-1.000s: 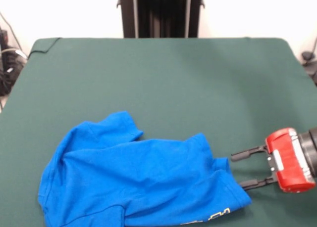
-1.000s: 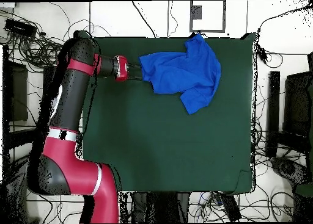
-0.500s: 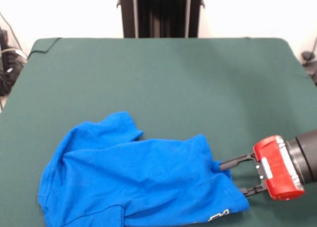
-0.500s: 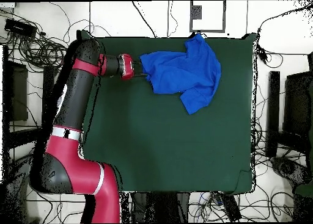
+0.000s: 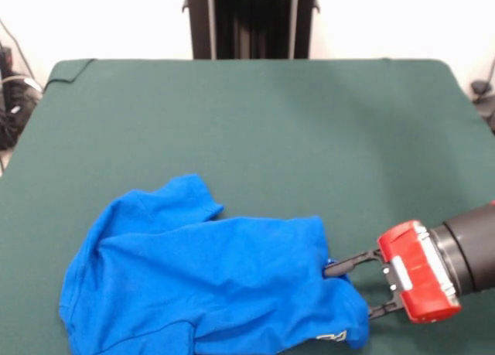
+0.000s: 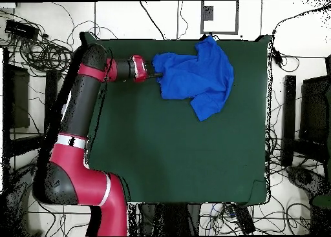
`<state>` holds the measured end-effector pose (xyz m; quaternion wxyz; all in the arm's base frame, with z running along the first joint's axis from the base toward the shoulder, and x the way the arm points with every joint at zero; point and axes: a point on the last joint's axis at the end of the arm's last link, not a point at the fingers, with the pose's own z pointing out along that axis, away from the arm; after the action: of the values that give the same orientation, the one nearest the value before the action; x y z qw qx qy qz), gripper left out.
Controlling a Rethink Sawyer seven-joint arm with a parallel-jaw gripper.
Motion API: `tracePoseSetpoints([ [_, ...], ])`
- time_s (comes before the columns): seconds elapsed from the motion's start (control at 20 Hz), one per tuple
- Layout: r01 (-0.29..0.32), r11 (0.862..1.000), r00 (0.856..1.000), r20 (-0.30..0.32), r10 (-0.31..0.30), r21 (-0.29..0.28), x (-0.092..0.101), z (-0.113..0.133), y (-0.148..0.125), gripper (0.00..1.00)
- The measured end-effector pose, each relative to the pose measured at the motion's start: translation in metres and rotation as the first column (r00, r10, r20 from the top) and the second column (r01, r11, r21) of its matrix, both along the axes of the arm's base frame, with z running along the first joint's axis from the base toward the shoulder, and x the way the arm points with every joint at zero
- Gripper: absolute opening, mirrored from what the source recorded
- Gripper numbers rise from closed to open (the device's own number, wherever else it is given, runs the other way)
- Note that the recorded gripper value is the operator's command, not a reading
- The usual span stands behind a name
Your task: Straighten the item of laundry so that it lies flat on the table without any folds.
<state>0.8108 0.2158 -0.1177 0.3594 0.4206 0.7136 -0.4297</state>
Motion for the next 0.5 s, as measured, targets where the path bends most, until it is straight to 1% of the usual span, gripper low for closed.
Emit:
tracePoseSetpoints([
  [0.05,-0.008,1.0,1.0,0.0,0.008,-0.005,0.0,-0.001,-0.001,1.0],
  [0.15,-0.057,0.998,0.998,-0.009,0.056,-0.039,0.0,-0.008,-0.01,1.0],
  [0.2,-0.067,0.997,0.998,-0.012,0.066,-0.048,0.0,-0.01,-0.012,1.0],
  [0.3,-0.102,0.991,0.995,-0.021,0.101,-0.082,0.0,-0.012,-0.017,1.0],
  [0.5,-0.135,0.983,0.991,-0.035,0.132,-0.126,0.002,-0.01,-0.028,1.0],
])
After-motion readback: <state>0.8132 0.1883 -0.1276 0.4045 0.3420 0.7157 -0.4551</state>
